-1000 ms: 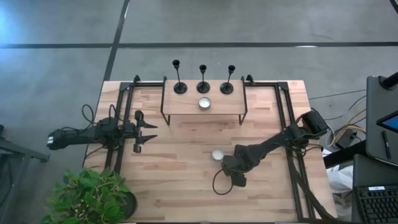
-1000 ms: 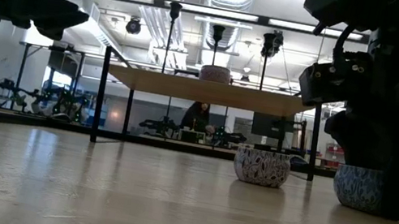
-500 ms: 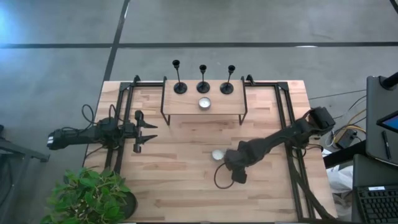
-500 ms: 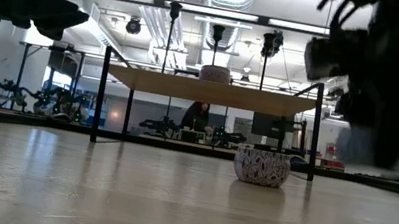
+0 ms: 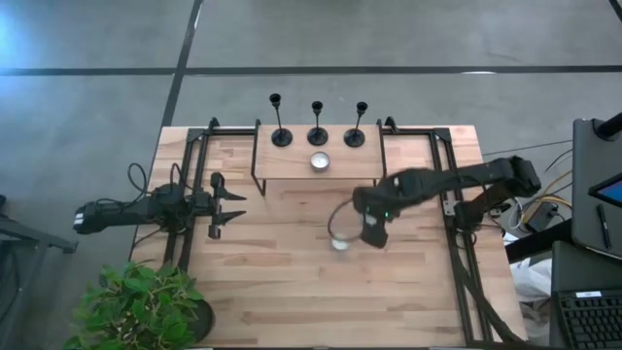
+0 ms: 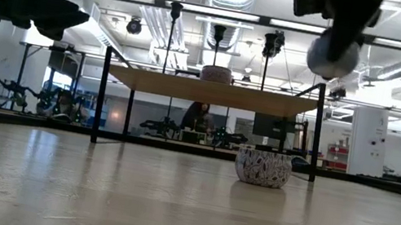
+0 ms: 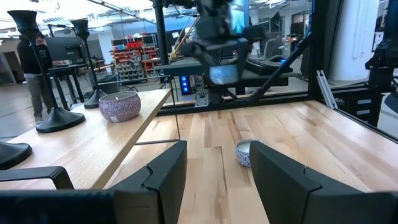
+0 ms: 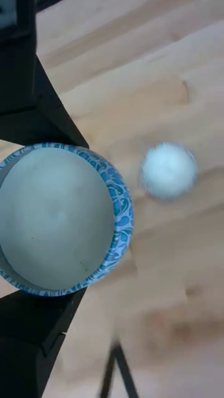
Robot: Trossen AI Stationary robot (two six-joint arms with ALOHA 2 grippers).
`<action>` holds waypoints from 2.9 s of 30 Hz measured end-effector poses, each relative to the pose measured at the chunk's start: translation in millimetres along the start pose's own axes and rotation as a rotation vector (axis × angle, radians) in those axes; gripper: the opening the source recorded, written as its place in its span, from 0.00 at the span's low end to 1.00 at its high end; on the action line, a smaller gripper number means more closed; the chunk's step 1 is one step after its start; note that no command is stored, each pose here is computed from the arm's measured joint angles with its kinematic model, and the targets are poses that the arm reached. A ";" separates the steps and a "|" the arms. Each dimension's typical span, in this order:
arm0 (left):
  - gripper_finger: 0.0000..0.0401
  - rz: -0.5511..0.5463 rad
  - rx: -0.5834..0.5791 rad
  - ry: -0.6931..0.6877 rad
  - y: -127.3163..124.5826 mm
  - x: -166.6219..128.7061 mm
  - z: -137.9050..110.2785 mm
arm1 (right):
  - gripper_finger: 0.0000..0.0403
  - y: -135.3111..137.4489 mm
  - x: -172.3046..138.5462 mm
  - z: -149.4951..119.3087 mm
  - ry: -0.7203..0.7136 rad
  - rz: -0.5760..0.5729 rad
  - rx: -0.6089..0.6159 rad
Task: Pick & Place candle stick holders
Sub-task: Align the blue scented candle with the other scented candle on the shelf
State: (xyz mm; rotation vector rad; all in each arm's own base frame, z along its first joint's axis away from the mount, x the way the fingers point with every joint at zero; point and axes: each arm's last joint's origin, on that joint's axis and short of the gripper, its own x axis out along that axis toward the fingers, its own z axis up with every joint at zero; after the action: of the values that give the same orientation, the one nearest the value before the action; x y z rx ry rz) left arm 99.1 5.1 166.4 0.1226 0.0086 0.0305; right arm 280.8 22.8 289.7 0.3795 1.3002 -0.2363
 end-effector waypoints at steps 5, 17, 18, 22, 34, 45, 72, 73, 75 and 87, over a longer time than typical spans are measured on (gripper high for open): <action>0.45 0.000 0.000 0.000 0.0 0.0 0.0 | 0.72 -28.9 -19.2 17.0 -0.027 -0.041 0.022; 0.45 0.001 0.000 0.000 0.0 0.0 0.0 | 0.73 -85.9 -28.6 49.8 -0.048 -0.061 0.198; 0.45 0.000 0.000 0.000 0.0 0.0 0.0 | 0.73 -88.8 -28.0 52.9 -0.046 -0.063 0.205; 0.45 0.001 0.000 0.000 0.0 0.0 0.0 | 0.72 -98.7 -26.9 64.5 -0.020 -0.071 0.232; 0.45 0.000 0.000 0.000 0.0 0.0 0.0 | 0.73 -108.1 -17.3 108.3 0.031 -0.085 0.239; 0.45 0.000 0.000 0.000 0.0 0.0 -0.1 | 0.72 -113.4 -17.3 123.8 0.091 -0.173 0.237; 0.45 0.000 0.000 0.000 0.0 0.0 0.0 | 0.72 -117.1 -19.8 129.6 -0.006 -0.176 0.770; 0.45 0.000 0.000 0.000 0.0 0.0 0.0 | 0.72 -118.5 -19.6 129.6 -0.006 -0.177 0.775; 0.45 0.001 0.000 0.000 0.0 0.0 0.0 | 0.72 -121.2 -18.8 129.5 -0.005 -0.180 0.795; 0.45 0.000 0.000 0.000 0.0 0.0 0.0 | 0.72 -127.3 -2.7 127.0 0.022 -0.190 0.813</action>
State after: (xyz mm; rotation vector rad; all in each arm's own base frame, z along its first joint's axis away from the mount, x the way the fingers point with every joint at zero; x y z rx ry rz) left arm 99.1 5.1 166.4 0.1224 0.0085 0.0305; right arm 344.8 -144.8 302.3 0.9445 1.2176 -0.9333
